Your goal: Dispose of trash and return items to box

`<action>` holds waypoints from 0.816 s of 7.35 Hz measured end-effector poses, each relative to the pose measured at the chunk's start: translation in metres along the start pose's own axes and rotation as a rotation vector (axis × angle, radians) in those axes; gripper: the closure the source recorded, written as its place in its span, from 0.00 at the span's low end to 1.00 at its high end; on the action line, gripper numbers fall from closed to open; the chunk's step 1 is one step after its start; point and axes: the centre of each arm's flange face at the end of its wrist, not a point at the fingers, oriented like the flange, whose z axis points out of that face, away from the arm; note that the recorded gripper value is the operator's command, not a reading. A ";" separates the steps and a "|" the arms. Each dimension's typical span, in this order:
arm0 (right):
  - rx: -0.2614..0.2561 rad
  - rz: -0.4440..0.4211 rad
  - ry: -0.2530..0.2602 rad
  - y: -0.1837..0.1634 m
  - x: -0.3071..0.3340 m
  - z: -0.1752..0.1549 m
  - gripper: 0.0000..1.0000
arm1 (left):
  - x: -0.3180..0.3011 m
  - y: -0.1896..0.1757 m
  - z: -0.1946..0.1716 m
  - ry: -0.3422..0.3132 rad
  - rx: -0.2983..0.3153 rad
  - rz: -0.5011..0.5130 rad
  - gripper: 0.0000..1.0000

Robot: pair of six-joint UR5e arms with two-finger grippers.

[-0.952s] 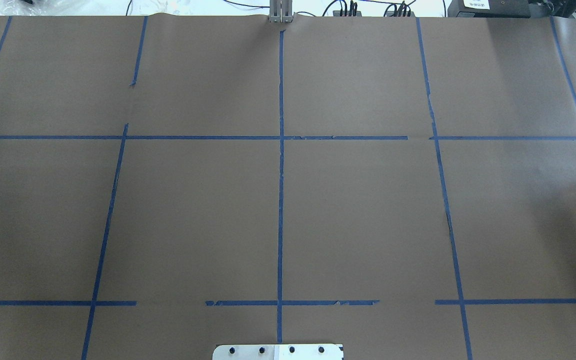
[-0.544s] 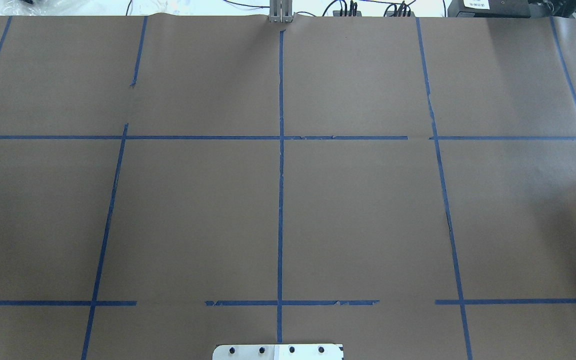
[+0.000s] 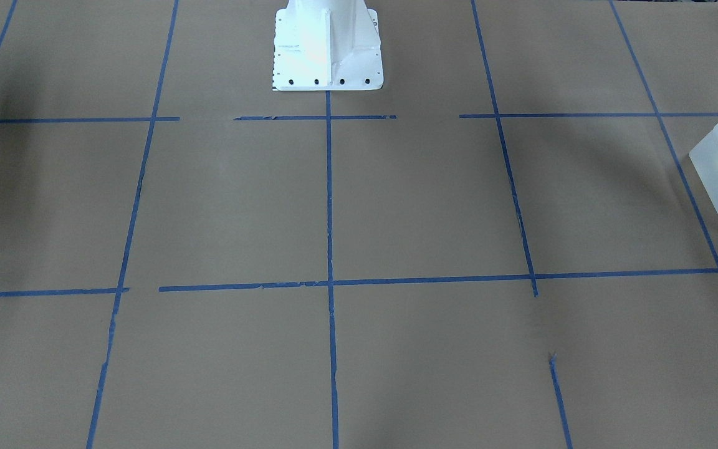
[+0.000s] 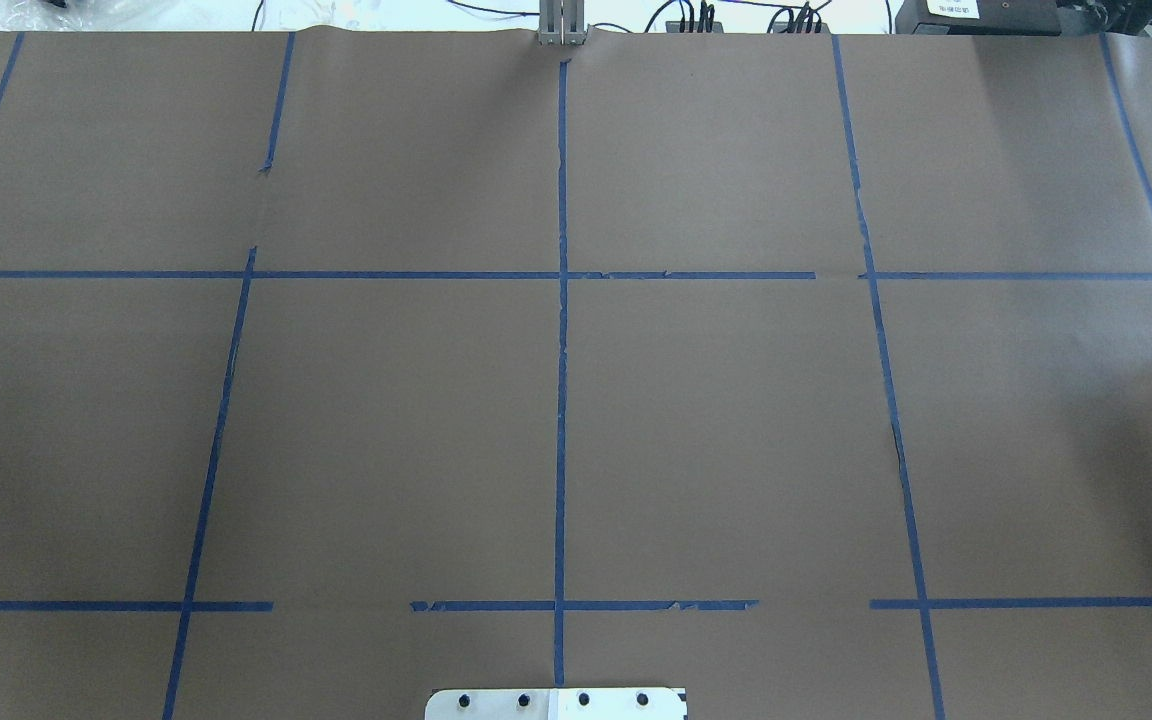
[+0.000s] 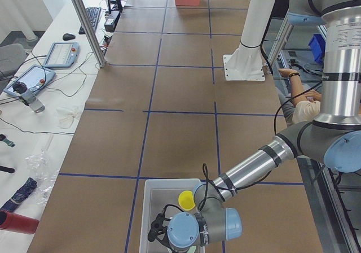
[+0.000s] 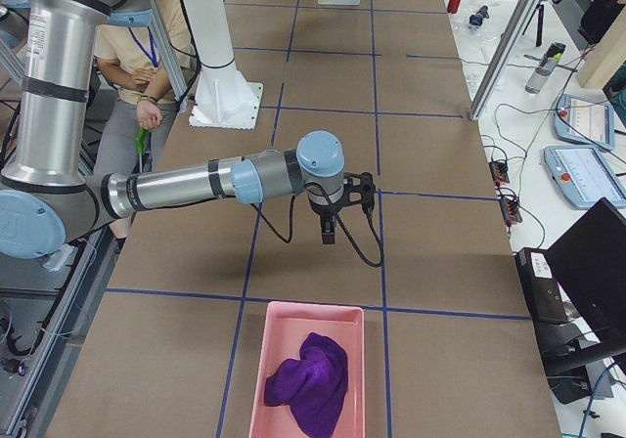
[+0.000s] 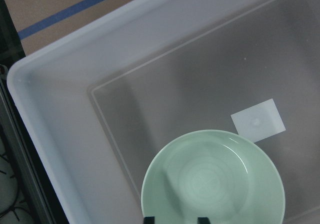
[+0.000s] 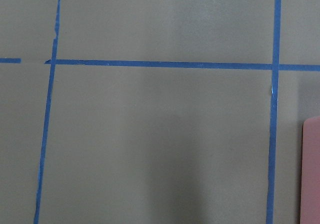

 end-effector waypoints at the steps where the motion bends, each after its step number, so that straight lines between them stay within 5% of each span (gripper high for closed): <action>1: 0.002 -0.008 0.019 -0.001 -0.001 0.002 0.00 | 0.019 -0.007 -0.019 0.017 0.019 -0.054 0.00; 4: 0.009 -0.072 0.055 -0.006 -0.019 0.011 0.00 | 0.109 -0.107 -0.125 0.003 0.093 -0.178 0.00; 6: 0.018 -0.120 0.087 -0.009 -0.028 0.019 0.00 | 0.181 -0.181 -0.143 0.027 0.085 -0.201 0.00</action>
